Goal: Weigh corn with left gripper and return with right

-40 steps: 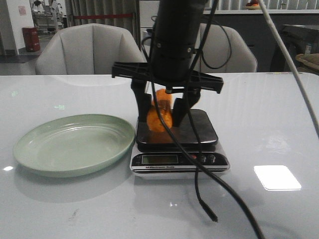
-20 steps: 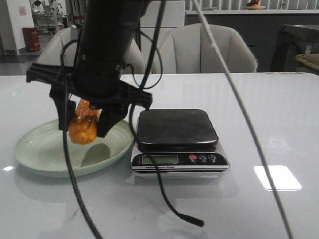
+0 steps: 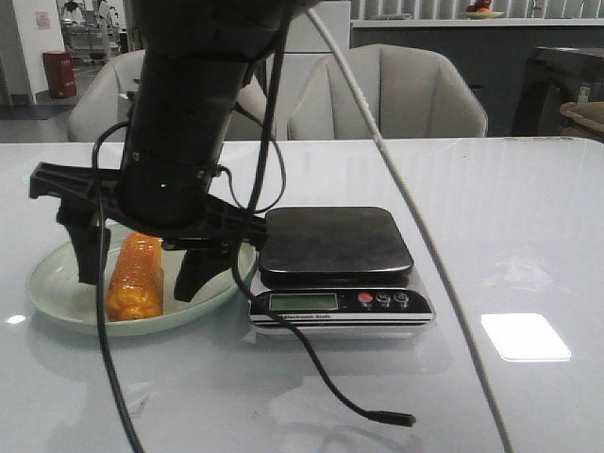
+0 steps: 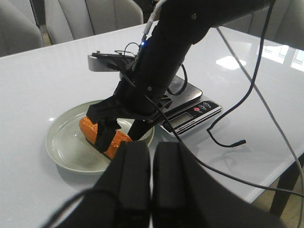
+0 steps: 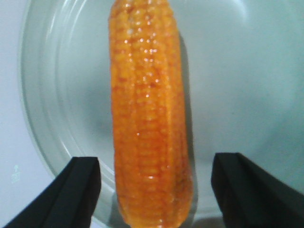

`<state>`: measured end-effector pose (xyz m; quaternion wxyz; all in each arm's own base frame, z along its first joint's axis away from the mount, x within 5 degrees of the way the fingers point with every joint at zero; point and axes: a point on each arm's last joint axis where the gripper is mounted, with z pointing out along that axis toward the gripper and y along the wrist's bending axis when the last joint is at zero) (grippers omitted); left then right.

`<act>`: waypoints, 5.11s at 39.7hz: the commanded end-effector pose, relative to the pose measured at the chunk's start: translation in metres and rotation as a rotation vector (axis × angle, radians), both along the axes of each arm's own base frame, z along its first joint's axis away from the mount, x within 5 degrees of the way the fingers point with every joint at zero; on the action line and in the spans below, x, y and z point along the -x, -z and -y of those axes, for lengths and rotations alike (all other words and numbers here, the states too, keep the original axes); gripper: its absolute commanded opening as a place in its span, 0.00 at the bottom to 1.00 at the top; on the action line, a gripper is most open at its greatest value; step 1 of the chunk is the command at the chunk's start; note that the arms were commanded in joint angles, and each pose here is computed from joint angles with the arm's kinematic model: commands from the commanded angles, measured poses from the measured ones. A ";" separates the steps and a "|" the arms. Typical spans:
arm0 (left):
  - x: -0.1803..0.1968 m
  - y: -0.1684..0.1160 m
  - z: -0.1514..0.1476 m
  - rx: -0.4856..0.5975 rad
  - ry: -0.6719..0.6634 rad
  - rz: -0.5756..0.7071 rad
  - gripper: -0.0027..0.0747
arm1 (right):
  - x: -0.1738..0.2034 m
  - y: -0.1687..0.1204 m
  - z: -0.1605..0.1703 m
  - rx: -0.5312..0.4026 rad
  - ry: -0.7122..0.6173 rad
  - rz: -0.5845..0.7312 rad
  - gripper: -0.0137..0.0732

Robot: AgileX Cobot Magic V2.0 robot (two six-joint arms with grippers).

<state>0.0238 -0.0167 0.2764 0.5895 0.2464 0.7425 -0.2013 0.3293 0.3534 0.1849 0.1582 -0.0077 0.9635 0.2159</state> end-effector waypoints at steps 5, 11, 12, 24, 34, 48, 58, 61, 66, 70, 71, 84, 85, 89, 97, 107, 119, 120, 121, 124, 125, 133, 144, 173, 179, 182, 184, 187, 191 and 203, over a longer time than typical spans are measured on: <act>0.000 -0.014 0.001 0.053 0.008 0.063 0.19 | -0.009 -0.082 0.040 -0.011 -0.053 0.115 0.84; 0.000 -0.014 0.001 0.053 0.008 0.063 0.19 | -0.008 -0.112 0.076 0.082 -0.150 0.135 0.84; 0.000 -0.014 0.001 0.053 0.008 0.063 0.19 | -0.009 -0.116 0.083 0.095 -0.157 0.136 0.84; 0.000 -0.014 0.001 0.053 0.008 0.063 0.19 | 0.005 -0.162 0.163 0.161 -0.180 0.227 0.84; 0.000 -0.014 0.001 0.053 0.008 0.063 0.19 | 0.050 -0.169 0.228 0.165 -0.090 0.333 0.84; 0.000 -0.014 0.001 0.053 0.008 0.063 0.19 | 0.154 -0.178 0.276 0.091 -0.046 0.682 0.84; 0.000 -0.014 0.001 0.053 0.008 0.063 0.19 | 0.222 -0.155 0.308 0.070 -0.007 0.916 0.84; 0.000 -0.014 0.001 0.053 0.008 0.063 0.19 | 0.237 -0.142 0.315 0.078 -0.002 0.975 0.84; 0.000 -0.014 0.001 0.053 0.008 0.063 0.19 | 0.259 -0.121 0.325 0.062 0.016 1.080 0.84; 0.000 -0.014 0.001 0.053 0.008 0.063 0.19 | 0.271 -0.104 0.330 0.033 0.036 1.157 0.84; 0.000 -0.014 0.001 0.053 0.008 0.063 0.19 | 0.273 -0.099 0.331 0.029 0.039 1.170 0.84; 0.000 -0.014 0.001 0.053 0.008 0.063 0.19 | 0.274 -0.078 0.331 0.007 0.054 1.228 0.72; 0.000 -0.014 0.001 0.053 0.008 0.063 0.19 | 0.274 -0.077 0.331 0.008 0.053 1.225 0.67; 0.000 -0.014 0.001 0.053 0.008 0.063 0.19 | 0.274 -0.076 0.331 0.014 0.049 1.209 0.38; 0.000 -0.014 0.001 0.053 0.008 0.063 0.19 | 0.274 -0.075 0.331 0.018 0.046 1.199 0.33; 0.000 -0.014 0.001 0.053 0.008 0.063 0.19 | 0.274 -0.075 0.331 0.018 0.046 1.199 0.33; -0.001 -0.012 0.001 0.050 0.008 0.060 0.19 | 0.274 -0.075 0.331 0.018 0.046 1.199 0.33; 0.000 -0.012 0.001 0.051 0.008 0.061 0.19 | 0.274 -0.075 0.331 0.018 0.046 1.199 0.33; 0.000 -0.011 0.001 0.051 0.008 0.061 0.19 | 0.274 -0.075 0.331 0.018 0.046 1.199 0.33; -0.002 -0.012 0.001 0.071 -0.003 0.102 0.19 | 0.274 -0.075 0.331 0.018 0.046 1.199 0.33; -0.003 -0.013 0.002 0.091 -0.011 0.131 0.19 | 0.274 -0.075 0.331 0.018 0.046 1.199 0.33; -0.016 -0.001 0.004 0.169 -0.161 0.277 0.19 | 0.274 -0.075 0.331 0.018 0.046 1.199 0.33; -0.032 0.037 -0.006 0.138 -0.452 0.331 0.19 | 0.274 -0.075 0.331 0.018 0.046 1.199 0.33; -0.031 0.069 -0.017 0.138 -0.648 0.344 0.19 | 0.274 -0.075 0.331 0.018 0.046 1.199 0.33; -0.031 0.069 -0.017 0.138 -0.648 0.344 0.19 | 0.274 -0.075 0.331 0.018 0.046 1.199 0.33; -0.031 0.069 -0.017 0.138 -0.648 0.344 0.19 | 0.274 -0.075 0.331 0.018 0.046 1.199 0.33; -0.031 0.069 -0.017 0.138 -0.648 0.344 0.19 | 0.274 -0.075 0.331 0.018 0.046 1.199 0.33; -0.031 0.069 -0.017 0.138 -0.648 0.344 0.19 | 0.274 -0.075 0.331 0.018 0.046 1.199 0.33; -0.031 0.069 -0.017 0.138 -0.648 0.344 0.19 | 0.274 -0.075 0.331 0.018 0.046 1.199 0.33; -0.031 0.069 -0.017 0.138 -0.648 0.344 0.19 | 0.274 -0.074 0.331 0.019 0.049 1.200 0.33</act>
